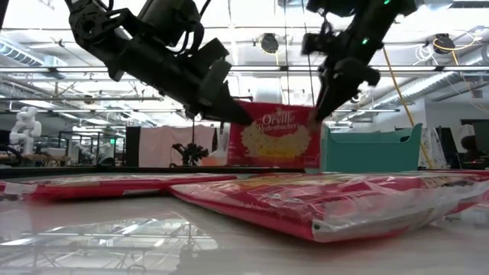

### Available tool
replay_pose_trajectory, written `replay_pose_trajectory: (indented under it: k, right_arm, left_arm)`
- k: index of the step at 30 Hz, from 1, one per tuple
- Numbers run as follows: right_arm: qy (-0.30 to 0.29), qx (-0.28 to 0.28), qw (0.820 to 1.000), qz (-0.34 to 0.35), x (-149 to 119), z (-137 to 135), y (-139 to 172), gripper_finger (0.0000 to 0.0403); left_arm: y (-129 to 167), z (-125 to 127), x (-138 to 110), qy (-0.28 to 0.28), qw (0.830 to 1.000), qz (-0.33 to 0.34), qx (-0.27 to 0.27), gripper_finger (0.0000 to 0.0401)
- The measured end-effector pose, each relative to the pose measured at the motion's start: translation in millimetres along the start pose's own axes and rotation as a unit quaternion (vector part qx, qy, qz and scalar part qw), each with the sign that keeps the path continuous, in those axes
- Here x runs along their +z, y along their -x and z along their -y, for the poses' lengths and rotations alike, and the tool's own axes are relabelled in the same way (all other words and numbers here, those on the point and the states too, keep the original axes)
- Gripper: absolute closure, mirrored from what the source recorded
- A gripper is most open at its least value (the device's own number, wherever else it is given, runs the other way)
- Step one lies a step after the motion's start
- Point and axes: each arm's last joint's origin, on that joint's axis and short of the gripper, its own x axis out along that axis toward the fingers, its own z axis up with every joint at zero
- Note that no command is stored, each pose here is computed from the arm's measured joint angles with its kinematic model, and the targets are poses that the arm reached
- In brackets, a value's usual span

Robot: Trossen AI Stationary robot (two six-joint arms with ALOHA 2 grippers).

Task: Sort popcorn bags into baskets
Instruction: Put the red popcorn bag into the green bin

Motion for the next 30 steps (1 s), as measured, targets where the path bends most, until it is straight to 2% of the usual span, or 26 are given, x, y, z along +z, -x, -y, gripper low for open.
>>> replay_pose_trajectory:
  k: [4, 9, 13, 16, 20, 23, 27, 30]
  right_arm:
    - [0.002, -0.016, 0.999, 0.043, -23.5, 6.0, 15.1, 0.0271]
    - [-0.016, -0.083, 0.99, 0.113, -57.0, 13.7, 30.1, 0.0271]
    - [-0.025, -0.069, 0.984, 0.162, -79.8, 13.7, 35.8, 0.0271]
    - [-0.029, -0.068, 0.982, 0.175, -94.3, 12.1, 33.6, 0.0278]
    - [-0.045, -0.054, 0.976, 0.206, -103.5, 8.6, 27.8, 0.0298]
    - [-0.054, -0.044, 0.972, 0.224, -108.1, 4.8, 20.9, 0.0318]
    - [-0.058, -0.042, 0.967, 0.245, -112.2, 0.5, 14.9, 0.0345]
    - [-0.056, -0.036, 0.965, 0.254, -113.3, -2.1, 13.8, 0.0365]
  left_arm:
    - [-3.7, -13.5, 10.7, 0.005, 0.999, 0.046, 0.013, 0.0382]
    - [-5.7, -41.2, 27.5, 0.012, 0.996, 0.087, 0.031, 0.0382]
    - [-9.1, -65.2, 56.8, 0.012, 0.994, 0.105, 0.032, 0.0382]
    - [-14.6, -81.2, 89.4, -0.006, 0.993, 0.108, 0.041, 0.0382]
    - [-20.2, -99.3, 135.9, -0.04, 0.993, 0.098, 0.051, 0.0382]
    - [-27.0, -114.0, 161.0, -0.058, 0.992, 0.103, 0.042, 0.0381]
    - [-43.6, -132.2, 183.9, -0.073, 0.991, 0.108, 0.031, 0.0381]
    - [-65.0, -141.2, 190.1, -0.084, 0.991, 0.101, 0.009, 0.0381]
